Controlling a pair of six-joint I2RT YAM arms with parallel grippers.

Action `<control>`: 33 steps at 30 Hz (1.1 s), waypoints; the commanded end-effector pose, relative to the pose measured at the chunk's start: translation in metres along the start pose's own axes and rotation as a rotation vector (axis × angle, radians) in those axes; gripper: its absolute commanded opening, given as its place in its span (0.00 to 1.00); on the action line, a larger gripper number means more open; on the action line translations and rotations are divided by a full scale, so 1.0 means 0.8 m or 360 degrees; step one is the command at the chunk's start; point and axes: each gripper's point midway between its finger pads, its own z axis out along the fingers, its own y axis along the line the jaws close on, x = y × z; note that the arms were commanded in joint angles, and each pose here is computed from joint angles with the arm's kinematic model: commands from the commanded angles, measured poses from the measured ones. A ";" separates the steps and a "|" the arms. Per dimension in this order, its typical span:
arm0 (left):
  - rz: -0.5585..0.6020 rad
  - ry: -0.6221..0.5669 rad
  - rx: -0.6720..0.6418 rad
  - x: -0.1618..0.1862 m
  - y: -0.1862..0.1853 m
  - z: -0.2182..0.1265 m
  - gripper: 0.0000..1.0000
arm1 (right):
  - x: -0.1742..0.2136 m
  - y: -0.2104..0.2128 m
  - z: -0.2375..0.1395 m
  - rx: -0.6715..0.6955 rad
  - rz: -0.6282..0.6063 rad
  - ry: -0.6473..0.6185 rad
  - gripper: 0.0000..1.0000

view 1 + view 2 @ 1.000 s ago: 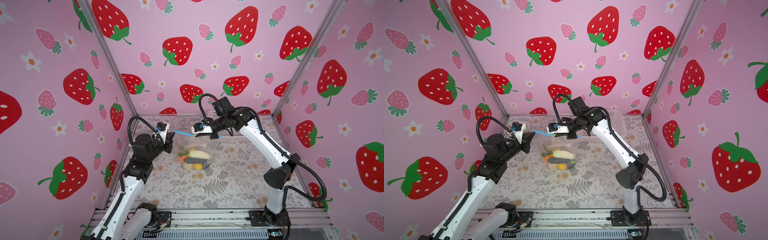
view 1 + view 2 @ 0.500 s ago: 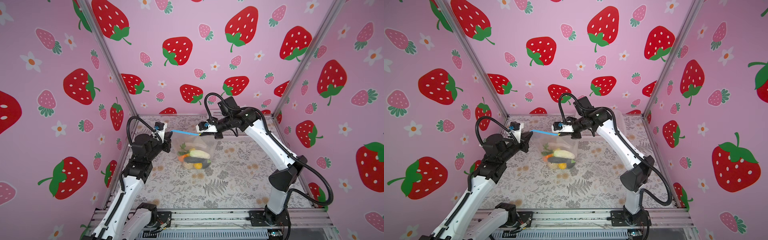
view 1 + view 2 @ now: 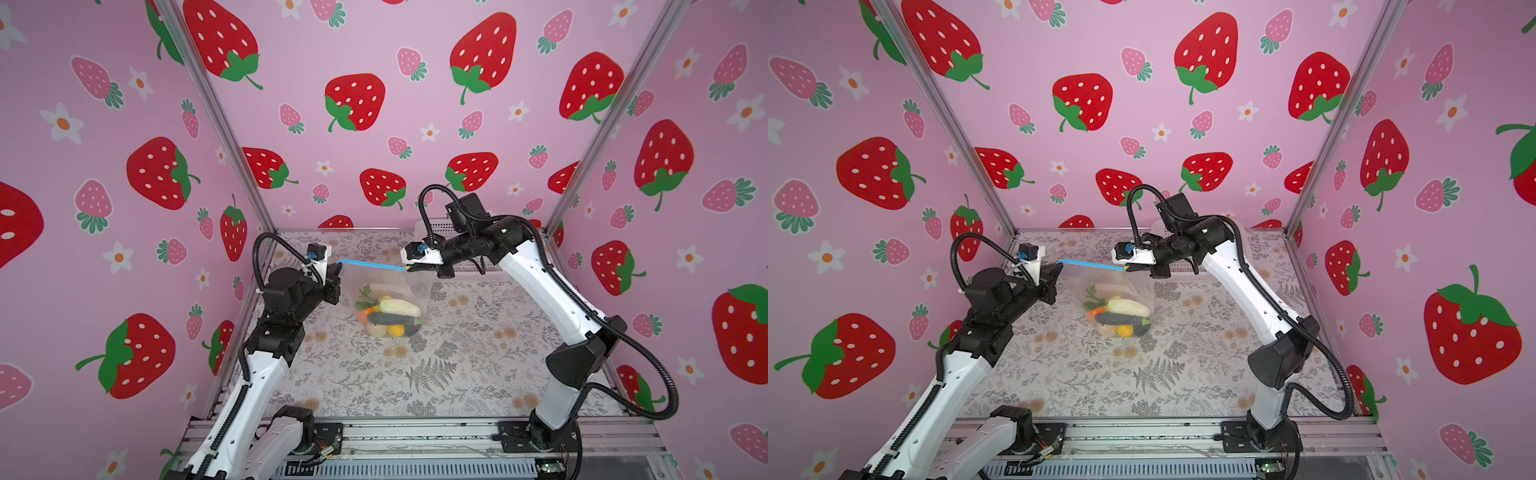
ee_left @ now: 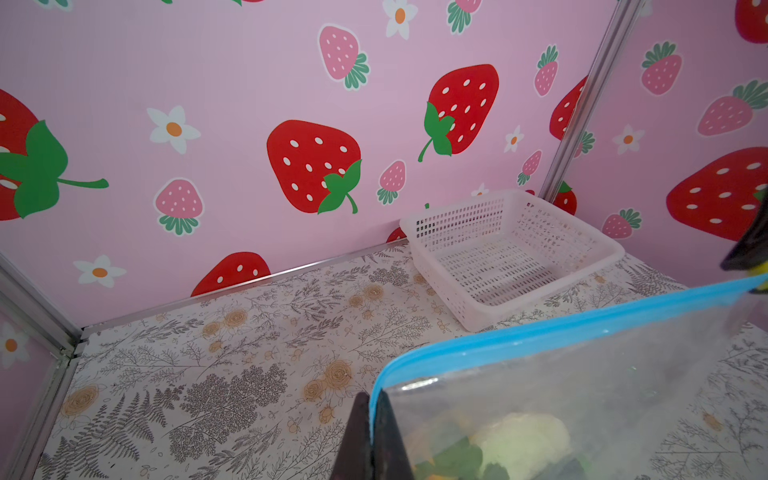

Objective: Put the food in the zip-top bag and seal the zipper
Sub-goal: 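Slide the right gripper along the blue zipper away from the left gripper, pressing it shut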

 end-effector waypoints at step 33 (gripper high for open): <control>-0.0054 -0.0015 -0.0296 -0.002 0.048 -0.009 0.00 | 0.012 0.010 -0.050 0.0085 0.0092 -0.0022 0.08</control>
